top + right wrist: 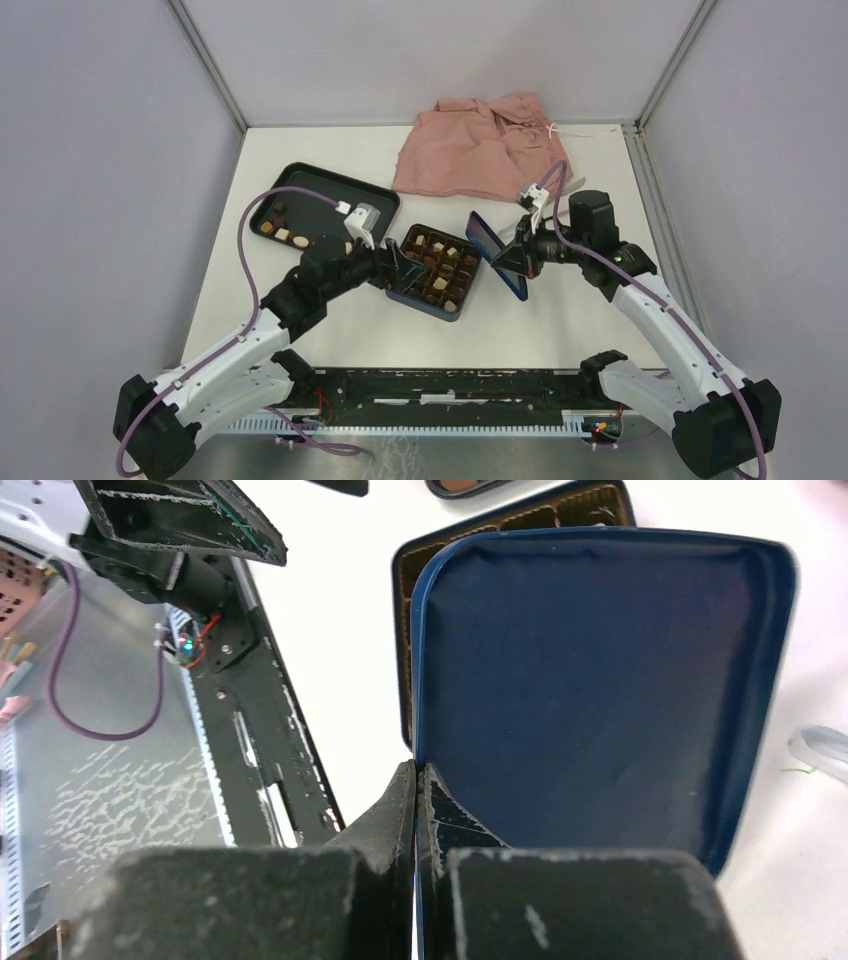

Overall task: Pack the chocolate
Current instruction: Pick up the box lid from the center of the board.

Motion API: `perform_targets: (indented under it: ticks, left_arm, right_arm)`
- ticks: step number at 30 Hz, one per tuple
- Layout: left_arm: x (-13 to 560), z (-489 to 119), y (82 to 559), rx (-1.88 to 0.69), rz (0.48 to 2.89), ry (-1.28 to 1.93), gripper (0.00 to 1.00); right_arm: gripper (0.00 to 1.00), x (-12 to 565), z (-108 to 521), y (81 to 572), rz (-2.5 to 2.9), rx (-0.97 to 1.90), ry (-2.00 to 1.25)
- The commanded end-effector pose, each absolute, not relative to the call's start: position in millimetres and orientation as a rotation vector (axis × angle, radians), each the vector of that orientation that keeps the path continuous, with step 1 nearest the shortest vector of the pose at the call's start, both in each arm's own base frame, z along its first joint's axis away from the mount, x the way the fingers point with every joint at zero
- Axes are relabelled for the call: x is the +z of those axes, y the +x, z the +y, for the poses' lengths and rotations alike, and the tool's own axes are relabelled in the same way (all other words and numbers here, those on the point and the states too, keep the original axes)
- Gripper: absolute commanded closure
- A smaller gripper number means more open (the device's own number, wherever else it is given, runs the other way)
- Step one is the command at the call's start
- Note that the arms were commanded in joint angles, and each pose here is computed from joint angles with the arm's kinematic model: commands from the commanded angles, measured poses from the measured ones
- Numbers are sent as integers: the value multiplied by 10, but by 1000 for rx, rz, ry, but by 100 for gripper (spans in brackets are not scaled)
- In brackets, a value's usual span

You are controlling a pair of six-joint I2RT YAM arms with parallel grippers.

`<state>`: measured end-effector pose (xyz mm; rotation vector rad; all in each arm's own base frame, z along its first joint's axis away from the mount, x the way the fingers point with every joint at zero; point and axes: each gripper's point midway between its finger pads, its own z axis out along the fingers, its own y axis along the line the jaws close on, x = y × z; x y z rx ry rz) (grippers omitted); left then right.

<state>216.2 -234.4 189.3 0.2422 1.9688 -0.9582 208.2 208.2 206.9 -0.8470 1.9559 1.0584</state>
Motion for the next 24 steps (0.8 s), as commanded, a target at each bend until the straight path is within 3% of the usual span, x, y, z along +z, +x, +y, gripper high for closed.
perform_targets:
  ticks: [1,11,16,24]
  left_arm:
    - [2709,-2681,2084,-1001,1594,718,11]
    - [2510,-2765,2276,-560,1250,1358,0]
    - [2519,-2928,2209,-555,1070,1509,0]
    - [2280,-3306,2319,-533,1030,1656,3]
  right_arm:
    - [100,2361,2188,1990,1871,1178,-888]
    - [100,2325,2200,1863,1836,1223,-987]
    - [100,2304,2199,1808,1832,1241,-1035]
    - [100,2296,2239,1754,1831,1315,-1060]
